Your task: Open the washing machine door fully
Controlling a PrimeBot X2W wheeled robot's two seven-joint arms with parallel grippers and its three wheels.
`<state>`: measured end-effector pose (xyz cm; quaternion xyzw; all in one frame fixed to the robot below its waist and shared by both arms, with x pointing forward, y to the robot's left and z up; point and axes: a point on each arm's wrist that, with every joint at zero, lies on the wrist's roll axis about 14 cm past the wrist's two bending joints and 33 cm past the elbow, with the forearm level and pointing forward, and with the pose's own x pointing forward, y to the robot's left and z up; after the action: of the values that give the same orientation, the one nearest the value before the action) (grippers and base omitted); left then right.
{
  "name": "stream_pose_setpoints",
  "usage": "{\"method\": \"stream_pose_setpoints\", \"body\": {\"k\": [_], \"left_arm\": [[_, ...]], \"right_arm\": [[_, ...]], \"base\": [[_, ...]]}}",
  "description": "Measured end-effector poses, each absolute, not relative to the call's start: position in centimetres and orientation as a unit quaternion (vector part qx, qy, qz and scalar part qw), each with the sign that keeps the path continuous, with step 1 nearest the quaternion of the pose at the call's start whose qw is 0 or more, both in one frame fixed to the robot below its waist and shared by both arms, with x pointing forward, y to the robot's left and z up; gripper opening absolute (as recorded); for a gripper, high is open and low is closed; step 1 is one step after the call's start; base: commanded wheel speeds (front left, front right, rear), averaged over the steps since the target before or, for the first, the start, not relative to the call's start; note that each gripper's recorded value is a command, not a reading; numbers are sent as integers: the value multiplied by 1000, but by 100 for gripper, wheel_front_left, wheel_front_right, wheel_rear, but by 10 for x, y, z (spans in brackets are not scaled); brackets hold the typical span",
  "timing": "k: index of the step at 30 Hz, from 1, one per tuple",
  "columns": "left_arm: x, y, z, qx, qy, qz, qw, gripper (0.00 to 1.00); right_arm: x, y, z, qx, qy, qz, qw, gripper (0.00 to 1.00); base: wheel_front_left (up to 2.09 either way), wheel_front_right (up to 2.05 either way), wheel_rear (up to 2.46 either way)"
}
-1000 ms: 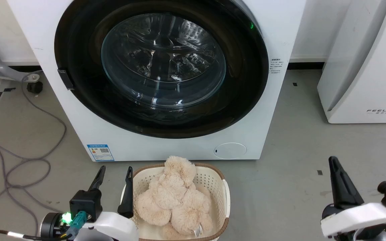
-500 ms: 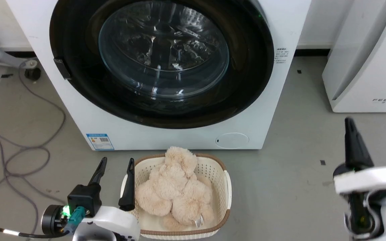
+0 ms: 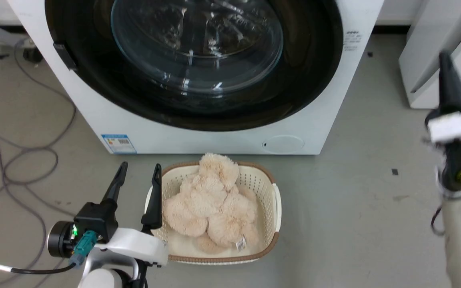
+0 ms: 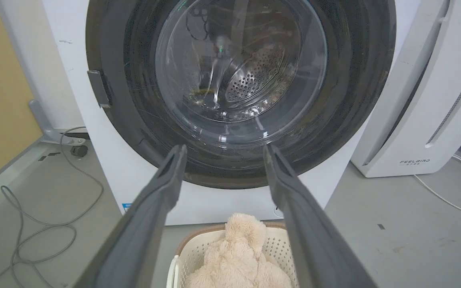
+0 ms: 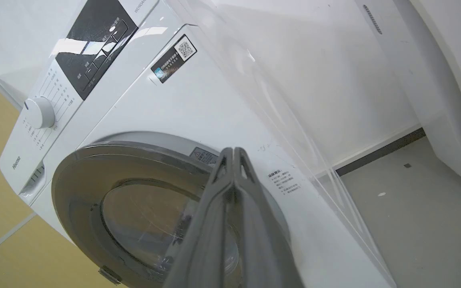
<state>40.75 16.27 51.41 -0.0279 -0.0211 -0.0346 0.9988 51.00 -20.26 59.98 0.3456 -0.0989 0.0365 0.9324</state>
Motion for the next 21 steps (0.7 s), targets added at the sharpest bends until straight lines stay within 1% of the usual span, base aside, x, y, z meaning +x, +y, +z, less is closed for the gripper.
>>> {"method": "stream_pose_setpoints", "body": {"k": [7, 12, 16, 21], "left_arm": [[421, 164, 511, -33, -25, -35, 999, 100], [430, 165, 508, -37, -26, -38, 998, 100], [435, 166, 504, -40, -25, -37, 998, 100], [441, 167, 500, -44, -25, -38, 998, 100]], "right_arm": [[559, -195, 619, 358, -82, 60, 928, 0], [591, -176, 633, 357, -56, 90, 928, 0], [610, -152, 637, 345, -15, 124, 930, 0], [627, -122, 634, 313, 48, 164, 934, 0]], "base": [[0, 0, 0], [0, 0, 0], [0, 0, 0], [0, 0, 0]]}}
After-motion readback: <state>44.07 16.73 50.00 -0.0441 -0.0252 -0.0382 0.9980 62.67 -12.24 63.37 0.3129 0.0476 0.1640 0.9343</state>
